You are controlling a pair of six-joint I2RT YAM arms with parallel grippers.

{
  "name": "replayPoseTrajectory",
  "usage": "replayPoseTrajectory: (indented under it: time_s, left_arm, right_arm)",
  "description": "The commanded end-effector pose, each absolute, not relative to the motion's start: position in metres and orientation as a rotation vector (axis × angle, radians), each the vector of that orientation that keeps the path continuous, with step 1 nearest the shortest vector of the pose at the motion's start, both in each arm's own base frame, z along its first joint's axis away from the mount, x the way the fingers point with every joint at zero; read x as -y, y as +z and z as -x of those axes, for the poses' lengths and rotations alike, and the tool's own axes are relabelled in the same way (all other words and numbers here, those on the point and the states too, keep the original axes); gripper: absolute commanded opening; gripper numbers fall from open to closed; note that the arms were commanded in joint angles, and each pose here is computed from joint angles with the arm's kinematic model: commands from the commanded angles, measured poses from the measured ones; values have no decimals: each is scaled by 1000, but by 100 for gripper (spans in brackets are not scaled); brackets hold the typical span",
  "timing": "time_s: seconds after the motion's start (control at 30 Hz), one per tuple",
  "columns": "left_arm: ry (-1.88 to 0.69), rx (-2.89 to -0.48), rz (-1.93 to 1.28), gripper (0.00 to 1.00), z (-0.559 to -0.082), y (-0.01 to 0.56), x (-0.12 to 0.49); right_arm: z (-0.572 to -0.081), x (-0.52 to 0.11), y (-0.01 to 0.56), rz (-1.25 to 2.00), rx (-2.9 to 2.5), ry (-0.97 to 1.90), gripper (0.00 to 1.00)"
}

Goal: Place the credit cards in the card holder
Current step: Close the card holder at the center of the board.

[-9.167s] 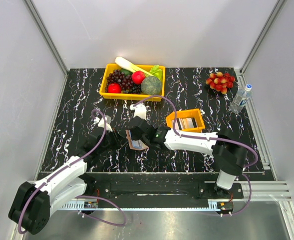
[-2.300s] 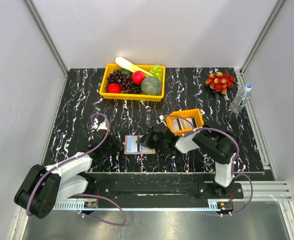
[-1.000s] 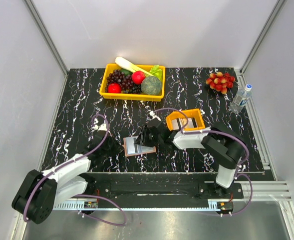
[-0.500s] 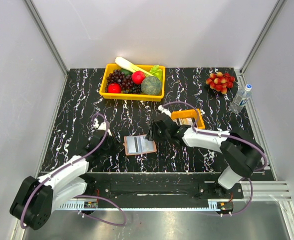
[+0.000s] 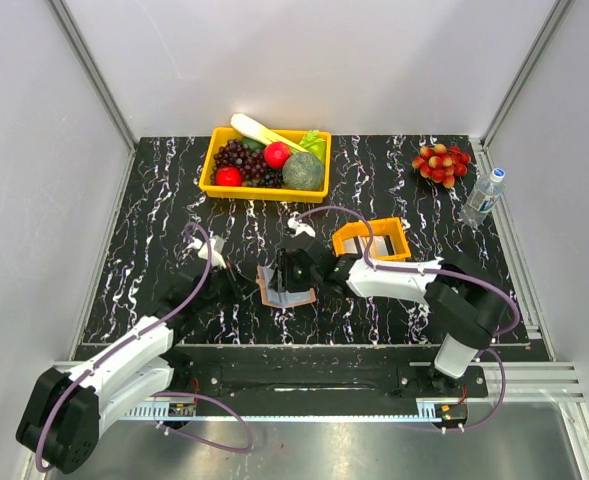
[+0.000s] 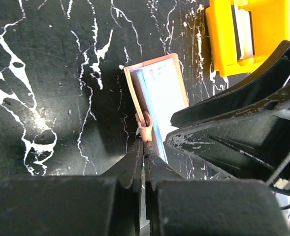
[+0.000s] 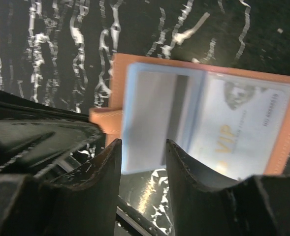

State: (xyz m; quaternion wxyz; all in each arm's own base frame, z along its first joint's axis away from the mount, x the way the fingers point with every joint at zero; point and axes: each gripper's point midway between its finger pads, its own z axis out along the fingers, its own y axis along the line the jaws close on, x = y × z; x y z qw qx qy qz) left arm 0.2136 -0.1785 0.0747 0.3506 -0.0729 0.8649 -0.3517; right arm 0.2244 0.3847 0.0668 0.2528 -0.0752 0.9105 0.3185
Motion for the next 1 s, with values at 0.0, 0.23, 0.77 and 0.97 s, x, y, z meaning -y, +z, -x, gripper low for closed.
replayPoseTrajectory:
  time_s: [0.0, 0.23, 0.77, 0.97]
  left_arm:
    - [-1029, -2120, 118, 0, -223, 112, 195]
    - [-1063, -2114, 129, 0, -224, 115, 200]
    - [-1061, -2089, 163, 0, -224, 114, 196]
    - [-1130, -2033, 162, 7, -222, 121, 201]
  right_arm:
    - [-236, -409, 105, 260, -2339, 875, 47]
    - [-234, -397, 80, 290, -2410, 651, 47]
    - [-229, -387, 69, 298, -2416, 549, 33]
    - [-232, -389, 70, 309, -2412, 532, 25]
